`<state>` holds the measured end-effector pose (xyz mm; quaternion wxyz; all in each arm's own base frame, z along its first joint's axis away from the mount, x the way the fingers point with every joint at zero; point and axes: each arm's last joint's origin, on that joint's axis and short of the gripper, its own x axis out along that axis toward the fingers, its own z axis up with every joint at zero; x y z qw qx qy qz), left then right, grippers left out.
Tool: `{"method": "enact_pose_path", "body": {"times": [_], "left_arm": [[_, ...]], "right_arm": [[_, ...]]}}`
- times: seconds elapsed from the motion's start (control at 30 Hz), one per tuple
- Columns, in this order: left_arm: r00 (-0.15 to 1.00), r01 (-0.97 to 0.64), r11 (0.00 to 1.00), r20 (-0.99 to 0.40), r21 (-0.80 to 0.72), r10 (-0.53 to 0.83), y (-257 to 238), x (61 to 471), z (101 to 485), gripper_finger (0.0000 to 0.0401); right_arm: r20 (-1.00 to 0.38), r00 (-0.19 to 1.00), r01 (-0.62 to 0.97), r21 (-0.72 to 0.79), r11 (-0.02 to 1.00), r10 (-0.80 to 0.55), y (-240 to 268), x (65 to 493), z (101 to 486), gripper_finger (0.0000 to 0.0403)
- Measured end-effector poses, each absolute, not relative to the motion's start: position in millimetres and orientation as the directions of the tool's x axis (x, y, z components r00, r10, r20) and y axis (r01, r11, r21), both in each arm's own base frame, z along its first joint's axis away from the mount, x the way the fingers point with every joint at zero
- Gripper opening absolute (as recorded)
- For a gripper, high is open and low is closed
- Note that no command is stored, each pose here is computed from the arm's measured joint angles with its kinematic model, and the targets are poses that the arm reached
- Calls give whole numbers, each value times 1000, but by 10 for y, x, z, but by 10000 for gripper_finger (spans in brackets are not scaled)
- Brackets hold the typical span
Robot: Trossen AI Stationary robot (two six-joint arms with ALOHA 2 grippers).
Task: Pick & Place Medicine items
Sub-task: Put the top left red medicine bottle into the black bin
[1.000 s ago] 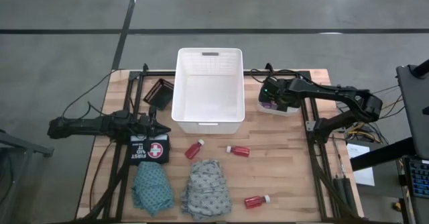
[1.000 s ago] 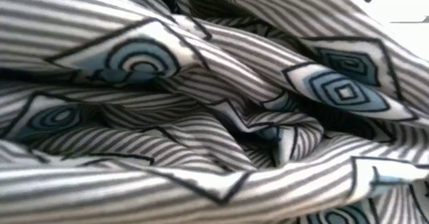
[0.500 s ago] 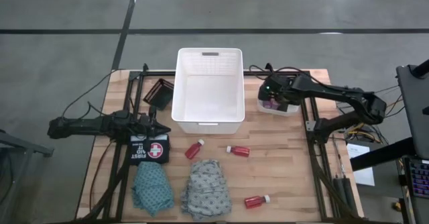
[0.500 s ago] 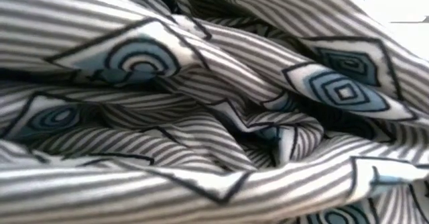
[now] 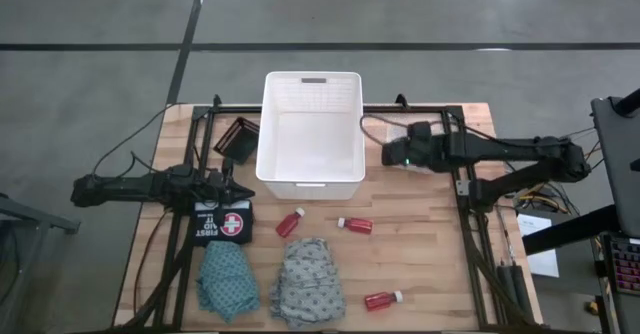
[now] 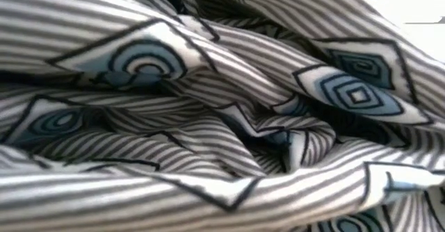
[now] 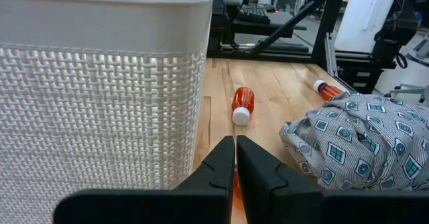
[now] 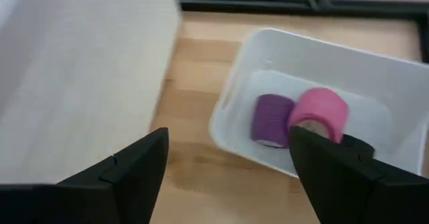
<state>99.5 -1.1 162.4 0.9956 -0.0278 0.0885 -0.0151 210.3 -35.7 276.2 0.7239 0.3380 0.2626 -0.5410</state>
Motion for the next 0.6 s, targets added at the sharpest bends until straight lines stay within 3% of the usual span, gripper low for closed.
{"method": "enact_pose_path", "body": {"times": [0.23, 0.6], "left_arm": [[984, 25, 998, -175, -58, -35, -11, 995, 1625, 21], [984, 25, 998, -175, -58, -35, -11, 995, 1624, 21]], "right_arm": [[-681, 398, 908, 198, 369, -615, 67, 2198, 2776, 318], [-629, 488, 842, 157, 516, -605, 434, 2378, 2639, 312]]}}
